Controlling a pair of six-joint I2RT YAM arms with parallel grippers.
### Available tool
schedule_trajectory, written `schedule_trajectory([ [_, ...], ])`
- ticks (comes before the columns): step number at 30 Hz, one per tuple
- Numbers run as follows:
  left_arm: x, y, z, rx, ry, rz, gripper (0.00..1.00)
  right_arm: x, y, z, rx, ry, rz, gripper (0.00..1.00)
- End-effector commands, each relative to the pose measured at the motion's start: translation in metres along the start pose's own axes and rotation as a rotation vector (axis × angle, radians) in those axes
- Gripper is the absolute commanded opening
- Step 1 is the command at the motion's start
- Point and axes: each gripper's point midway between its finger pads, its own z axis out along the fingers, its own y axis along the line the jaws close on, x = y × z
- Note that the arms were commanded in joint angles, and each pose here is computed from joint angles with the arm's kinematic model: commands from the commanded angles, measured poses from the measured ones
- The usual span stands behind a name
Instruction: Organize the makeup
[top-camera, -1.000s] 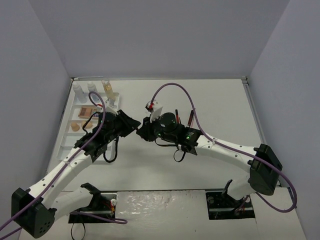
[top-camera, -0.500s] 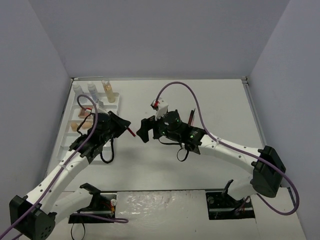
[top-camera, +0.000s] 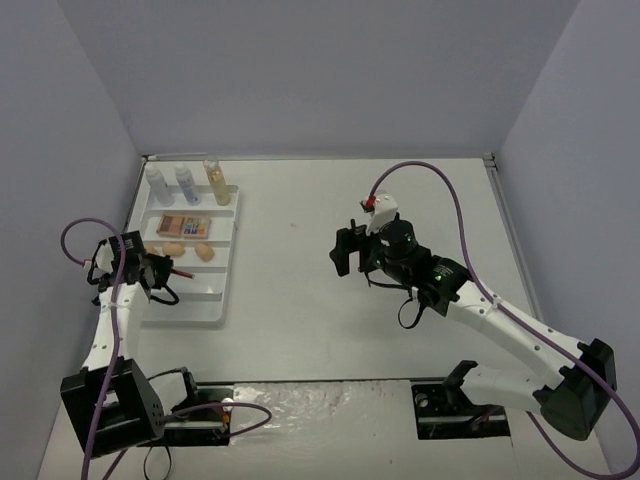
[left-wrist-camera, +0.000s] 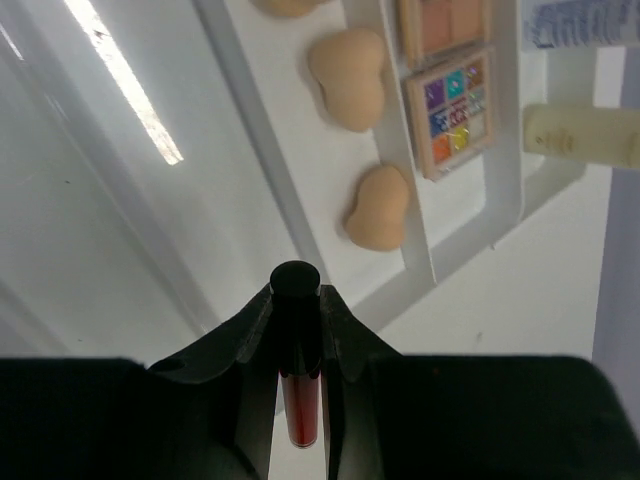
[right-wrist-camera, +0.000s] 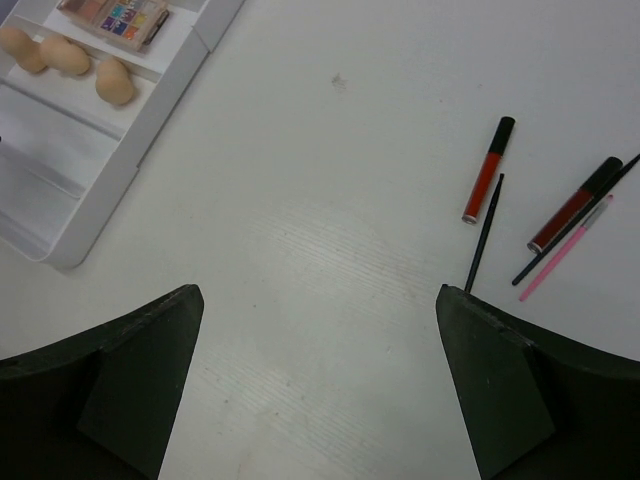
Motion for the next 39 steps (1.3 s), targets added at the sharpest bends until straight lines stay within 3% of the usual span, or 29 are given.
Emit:
schedule_trajectory([
  [1, -0.031, -0.009, 0.015, -0.012, -0.060, -0.013, 0.00, -0.007, -0.023, -0.015, 0.106, -0.032, -0.016, 1.00],
  [11, -0.044, 0.028, 0.051, -0.185, -0.054, -0.087, 0.03, -0.003, -0.030, -0.018, 0.138, -0.026, -0.026, 1.00],
  [15, -0.046, 0.029, 0.062, -0.184, -0.053, -0.123, 0.16, 0.004, -0.033, -0.014, 0.148, -0.007, -0.027, 1.00],
  [23, -0.042, 0.035, 0.074, -0.222, -0.024, -0.153, 0.33, 0.010, -0.038, -0.008, 0.169, 0.020, -0.025, 1.00],
  [31, -0.051, 0.005, 0.047, -0.120, -0.029, -0.180, 0.54, 0.013, -0.046, 0.000, 0.204, 0.040, -0.023, 1.00],
  [36, -0.061, -0.017, 0.011, -0.031, -0.055, -0.077, 0.76, 0.014, -0.051, 0.016, 0.233, 0.072, 0.002, 0.99],
  [39, -0.067, -0.028, -0.012, 0.036, -0.081, 0.077, 0.89, 0.016, -0.057, 0.034, 0.269, 0.103, 0.028, 0.98],
])
